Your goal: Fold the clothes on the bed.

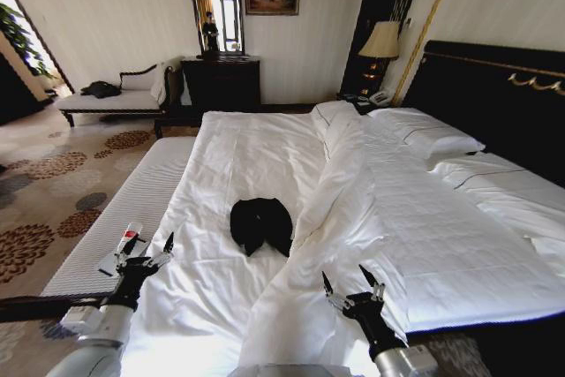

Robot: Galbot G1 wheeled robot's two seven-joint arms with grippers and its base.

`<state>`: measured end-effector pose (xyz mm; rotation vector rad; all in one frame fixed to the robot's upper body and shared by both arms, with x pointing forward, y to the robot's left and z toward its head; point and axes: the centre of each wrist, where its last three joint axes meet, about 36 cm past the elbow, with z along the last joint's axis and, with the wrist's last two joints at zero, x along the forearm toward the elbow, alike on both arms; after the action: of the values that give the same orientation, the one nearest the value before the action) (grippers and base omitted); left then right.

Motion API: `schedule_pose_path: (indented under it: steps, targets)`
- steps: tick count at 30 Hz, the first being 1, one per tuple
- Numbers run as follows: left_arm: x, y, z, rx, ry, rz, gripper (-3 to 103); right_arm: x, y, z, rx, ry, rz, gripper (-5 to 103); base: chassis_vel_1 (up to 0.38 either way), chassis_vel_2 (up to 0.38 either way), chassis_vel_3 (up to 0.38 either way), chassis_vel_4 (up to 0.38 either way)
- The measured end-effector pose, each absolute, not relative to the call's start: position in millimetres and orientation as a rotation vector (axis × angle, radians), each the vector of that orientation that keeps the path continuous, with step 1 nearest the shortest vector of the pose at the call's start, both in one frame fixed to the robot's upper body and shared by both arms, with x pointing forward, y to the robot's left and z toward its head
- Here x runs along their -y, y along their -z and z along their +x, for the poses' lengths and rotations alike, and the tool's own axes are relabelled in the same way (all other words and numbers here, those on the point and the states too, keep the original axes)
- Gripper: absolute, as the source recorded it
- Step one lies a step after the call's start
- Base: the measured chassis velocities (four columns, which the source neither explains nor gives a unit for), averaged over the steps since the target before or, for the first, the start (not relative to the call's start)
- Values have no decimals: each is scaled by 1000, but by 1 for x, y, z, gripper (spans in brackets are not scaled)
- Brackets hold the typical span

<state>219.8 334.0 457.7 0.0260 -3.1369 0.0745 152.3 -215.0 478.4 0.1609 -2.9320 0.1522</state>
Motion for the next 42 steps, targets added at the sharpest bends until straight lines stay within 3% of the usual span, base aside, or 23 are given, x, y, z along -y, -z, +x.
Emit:
schedule_pose_path:
  steps: [14, 29, 42]
  targets:
    - [-333, -456, 221, 3133, -74, 17, 100, 221, -479, 154, 2925, -116, 124, 100, 42, 39, -42, -45]
    - [-333, -451, 220, 3124, -79, 26, 100, 222, -478, 151, 2875, -94, 105, 100, 251, 251, -243, -252]
    - [-334, -446, 221, 3122, -87, 27, 100, 243, -484, 164, 2822, -367, -167, 100, 91, 89, -91, -97]
